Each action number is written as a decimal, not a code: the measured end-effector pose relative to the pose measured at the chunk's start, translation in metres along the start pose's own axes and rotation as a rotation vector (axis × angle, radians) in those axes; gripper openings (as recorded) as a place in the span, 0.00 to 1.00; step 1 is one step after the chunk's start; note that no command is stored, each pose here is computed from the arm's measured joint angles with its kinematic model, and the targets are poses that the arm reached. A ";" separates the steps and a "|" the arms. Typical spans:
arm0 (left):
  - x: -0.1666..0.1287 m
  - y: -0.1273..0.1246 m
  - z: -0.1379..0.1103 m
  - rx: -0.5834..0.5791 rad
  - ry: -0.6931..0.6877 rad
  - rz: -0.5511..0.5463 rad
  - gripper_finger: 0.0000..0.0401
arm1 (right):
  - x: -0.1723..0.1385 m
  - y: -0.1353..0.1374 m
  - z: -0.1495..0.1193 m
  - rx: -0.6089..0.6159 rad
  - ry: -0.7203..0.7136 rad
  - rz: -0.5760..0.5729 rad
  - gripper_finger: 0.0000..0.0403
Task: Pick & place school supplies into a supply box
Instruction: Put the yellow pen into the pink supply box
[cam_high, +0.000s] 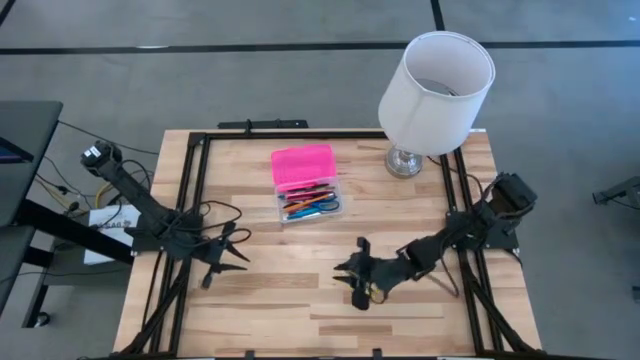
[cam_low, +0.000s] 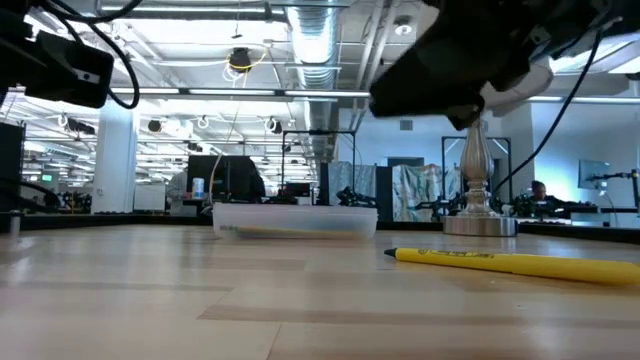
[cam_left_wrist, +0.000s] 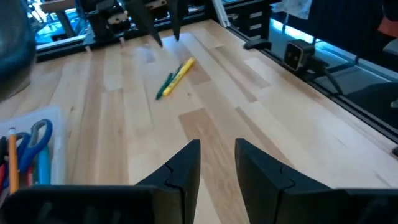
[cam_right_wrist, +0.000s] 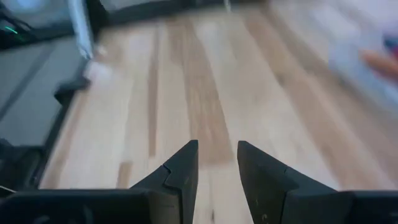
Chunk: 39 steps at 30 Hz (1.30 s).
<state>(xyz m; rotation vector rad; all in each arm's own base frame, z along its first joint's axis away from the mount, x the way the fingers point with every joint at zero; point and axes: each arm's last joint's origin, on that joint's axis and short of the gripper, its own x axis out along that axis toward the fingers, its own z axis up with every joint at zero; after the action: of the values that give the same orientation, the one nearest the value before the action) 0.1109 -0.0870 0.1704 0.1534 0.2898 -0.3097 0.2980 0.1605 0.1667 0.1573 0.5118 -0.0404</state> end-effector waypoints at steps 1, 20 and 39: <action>0.000 -0.001 0.000 0.002 -0.001 -0.006 0.24 | 0.002 0.004 0.001 0.022 0.040 -0.020 0.26; -0.002 -0.004 0.000 0.004 -0.010 0.028 0.24 | -0.003 0.056 -0.009 0.047 0.398 -0.239 0.26; -0.002 -0.004 0.000 0.004 -0.007 0.028 0.24 | 0.002 0.039 -0.021 0.030 0.432 -0.288 0.26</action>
<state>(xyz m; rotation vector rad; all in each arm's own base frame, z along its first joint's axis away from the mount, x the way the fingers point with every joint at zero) 0.1076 -0.0901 0.1708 0.1606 0.2798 -0.2829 0.2924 0.2024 0.1531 0.1204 0.9628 -0.2998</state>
